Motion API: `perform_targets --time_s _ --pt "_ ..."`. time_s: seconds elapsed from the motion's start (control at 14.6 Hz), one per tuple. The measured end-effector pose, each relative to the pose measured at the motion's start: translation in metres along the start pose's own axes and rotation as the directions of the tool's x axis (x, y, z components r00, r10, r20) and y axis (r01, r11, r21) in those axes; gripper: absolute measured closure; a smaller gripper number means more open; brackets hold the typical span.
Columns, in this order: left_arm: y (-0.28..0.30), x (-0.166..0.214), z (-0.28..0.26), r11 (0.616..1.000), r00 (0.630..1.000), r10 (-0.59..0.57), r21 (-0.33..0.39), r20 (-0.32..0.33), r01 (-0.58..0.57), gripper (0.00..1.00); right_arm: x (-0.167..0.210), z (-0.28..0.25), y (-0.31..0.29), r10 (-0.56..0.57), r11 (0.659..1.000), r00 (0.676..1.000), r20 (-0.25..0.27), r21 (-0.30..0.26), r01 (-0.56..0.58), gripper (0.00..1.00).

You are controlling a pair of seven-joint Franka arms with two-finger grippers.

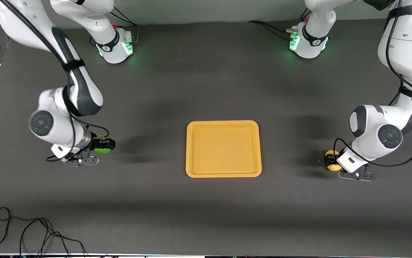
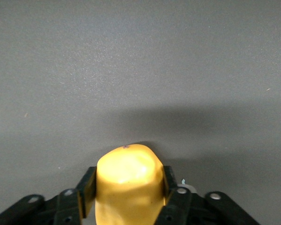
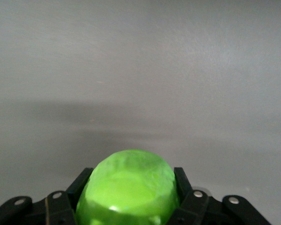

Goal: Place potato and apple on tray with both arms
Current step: 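Close the right gripper on the apple while the left gripper grips the potato, then carry the potato onto the tray while the right gripper lifts the apple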

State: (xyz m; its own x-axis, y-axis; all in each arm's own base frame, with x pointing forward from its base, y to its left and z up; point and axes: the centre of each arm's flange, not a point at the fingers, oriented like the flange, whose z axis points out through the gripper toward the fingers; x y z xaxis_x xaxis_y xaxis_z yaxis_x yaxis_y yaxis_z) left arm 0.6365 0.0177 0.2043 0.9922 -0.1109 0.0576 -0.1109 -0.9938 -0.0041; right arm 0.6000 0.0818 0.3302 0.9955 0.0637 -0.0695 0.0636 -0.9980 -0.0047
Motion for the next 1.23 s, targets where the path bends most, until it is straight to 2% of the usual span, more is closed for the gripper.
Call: perform_targets --time_s 0.07,0.21,0.34,0.41,0.62,0.75,0.96,1.23 --pt "0.000 0.000 0.000 1.000 1.000 0.001 0.000 0.004 -0.001 0.41 0.001 -0.022 -0.006 -0.010 1.000 1.000 0.003 -0.001 0.010 0.25" --pt "0.005 -0.002 -0.005 1.000 0.999 0.000 0.000 0.053 0.000 0.41 0.006 -0.053 -0.015 -0.023 1.000 1.000 -0.004 0.000 0.023 0.25" --pt "0.020 0.004 -0.038 1.000 0.994 -0.026 0.012 0.103 0.024 0.41 0.011 -0.069 -0.028 -0.040 0.999 0.999 -0.031 0.007 0.040 0.25" --pt "0.037 0.009 -0.068 0.999 0.992 -0.049 0.017 0.120 0.047 0.41 0.012 -0.078 -0.037 -0.036 0.999 0.999 -0.037 0.012 0.037 0.25" --pt "0.112 0.024 -0.150 0.993 0.985 -0.108 -0.027 0.135 0.113 0.41 0.006 -0.112 -0.054 -0.012 0.999 1.000 0.009 0.050 0.011 0.25" --pt "0.173 0.025 -0.169 0.988 0.982 -0.139 -0.049 0.130 0.146 0.41 0.003 -0.136 -0.055 -0.011 0.998 1.000 0.001 0.058 0.011 0.25" --pt "0.264 0.014 -0.147 0.982 0.977 -0.169 -0.060 0.128 0.178 0.41 0.002 -0.144 -0.054 -0.010 0.998 1.000 -0.007 0.058 0.010 0.25" --pt "0.359 -0.012 -0.078 0.984 0.978 -0.147 -0.078 0.146 0.159 0.41 0.001 -0.144 -0.056 -0.005 0.998 1.000 -0.004 0.067 0.005 0.25"
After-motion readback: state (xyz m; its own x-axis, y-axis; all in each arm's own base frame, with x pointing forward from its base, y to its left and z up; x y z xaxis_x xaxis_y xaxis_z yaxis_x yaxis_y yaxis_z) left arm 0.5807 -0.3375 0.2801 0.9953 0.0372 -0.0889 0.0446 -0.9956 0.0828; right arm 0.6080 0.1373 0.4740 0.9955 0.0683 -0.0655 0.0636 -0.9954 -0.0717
